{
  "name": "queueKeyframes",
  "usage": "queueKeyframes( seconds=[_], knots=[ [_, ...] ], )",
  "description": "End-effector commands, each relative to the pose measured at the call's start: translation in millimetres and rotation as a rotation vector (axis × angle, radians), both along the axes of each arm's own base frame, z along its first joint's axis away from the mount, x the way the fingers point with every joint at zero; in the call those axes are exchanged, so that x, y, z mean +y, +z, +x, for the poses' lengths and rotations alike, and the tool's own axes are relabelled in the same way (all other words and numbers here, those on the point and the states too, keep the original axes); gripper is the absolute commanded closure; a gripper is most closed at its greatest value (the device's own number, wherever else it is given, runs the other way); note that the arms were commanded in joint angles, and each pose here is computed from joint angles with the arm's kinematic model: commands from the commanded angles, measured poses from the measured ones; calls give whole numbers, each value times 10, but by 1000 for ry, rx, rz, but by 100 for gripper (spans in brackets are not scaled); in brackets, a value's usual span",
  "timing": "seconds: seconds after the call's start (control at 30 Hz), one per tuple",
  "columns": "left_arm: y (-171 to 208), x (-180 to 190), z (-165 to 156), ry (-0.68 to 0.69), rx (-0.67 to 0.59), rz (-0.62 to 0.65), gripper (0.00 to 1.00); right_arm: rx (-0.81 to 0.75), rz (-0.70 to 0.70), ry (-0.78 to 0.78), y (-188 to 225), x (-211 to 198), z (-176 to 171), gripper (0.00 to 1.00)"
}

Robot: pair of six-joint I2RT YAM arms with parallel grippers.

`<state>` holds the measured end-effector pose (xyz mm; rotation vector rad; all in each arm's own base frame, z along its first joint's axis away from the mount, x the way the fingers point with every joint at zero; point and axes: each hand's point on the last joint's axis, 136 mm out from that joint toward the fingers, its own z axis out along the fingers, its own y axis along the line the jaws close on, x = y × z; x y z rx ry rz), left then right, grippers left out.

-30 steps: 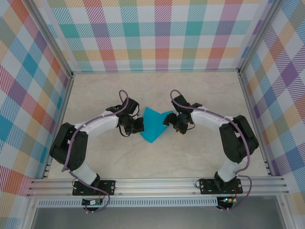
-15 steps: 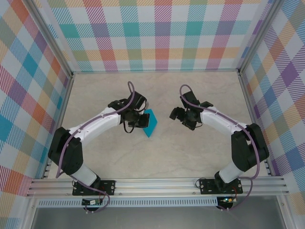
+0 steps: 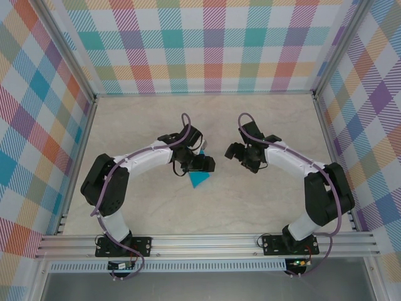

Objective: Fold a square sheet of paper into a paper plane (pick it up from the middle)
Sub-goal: Fold the square sheet of paper at the center of the table, then third fold the triangle at the center of the table.

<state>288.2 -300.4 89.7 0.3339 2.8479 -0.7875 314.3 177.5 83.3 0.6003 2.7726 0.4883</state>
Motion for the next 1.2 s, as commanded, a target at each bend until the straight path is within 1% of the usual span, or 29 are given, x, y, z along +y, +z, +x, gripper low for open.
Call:
queueKeyframes(
  seconds=[0.0, 0.1, 0.17, 0.2, 0.23, 0.27, 0.37, 0.43, 0.57, 0.63, 0.8, 0.93, 1.03, 1.07, 1.17],
  knots=[
    [201, -109, 145, 21, -34, -111, 19, -26, 24, 25, 95, 4, -12, 12],
    [381, -17, 241, 85, -60, -187, 11, -63, 82, 79, 170, 129, 30, 12],
    [494, 87, 311, 131, -84, -241, 9, -101, 159, 143, 244, 289, 57, 12],
    [507, 153, 320, 154, -83, -249, 9, -121, 205, 179, 284, 379, 68, 12],
    [567, 194, 390, 175, -117, -279, 9, -144, 266, 224, 344, 494, 65, 12],
    [569, 259, 421, 201, -125, -289, 9, -168, 331, 276, 410, 615, 57, 12],
    [467, 386, 457, 249, -111, -300, 10, -192, 497, 397, 554, 895, -25, 12],
    [357, 393, 467, 264, -90, -316, 12, -185, 557, 459, 592, 1032, -100, 13],
    [190, 295, 479, 264, -33, -370, 19, -166, 568, 521, 558, 1177, -227, 14],
    [176, 273, 497, 267, -28, -385, 19, -154, 561, 541, 518, 1207, -281, 15],
    [106, 265, 541, 278, -16, -371, 19, -110, 513, 593, 321, 1250, -438, 20],
    [70, 267, 546, 283, -10, -367, 20, -59, 507, 588, 114, 1272, -524, 25],
    [55, 275, 539, 285, -7, -364, 20, -51, 510, 590, 48, 1313, -554, 27],
    [46, 275, 531, 285, -6, -361, 20, -45, 508, 592, 26, 1327, -561, 28],
    [46, 283, 538, 288, -8, -357, 22, -33, 508, 594, -18, 1361, -585, 36]
  ],
)
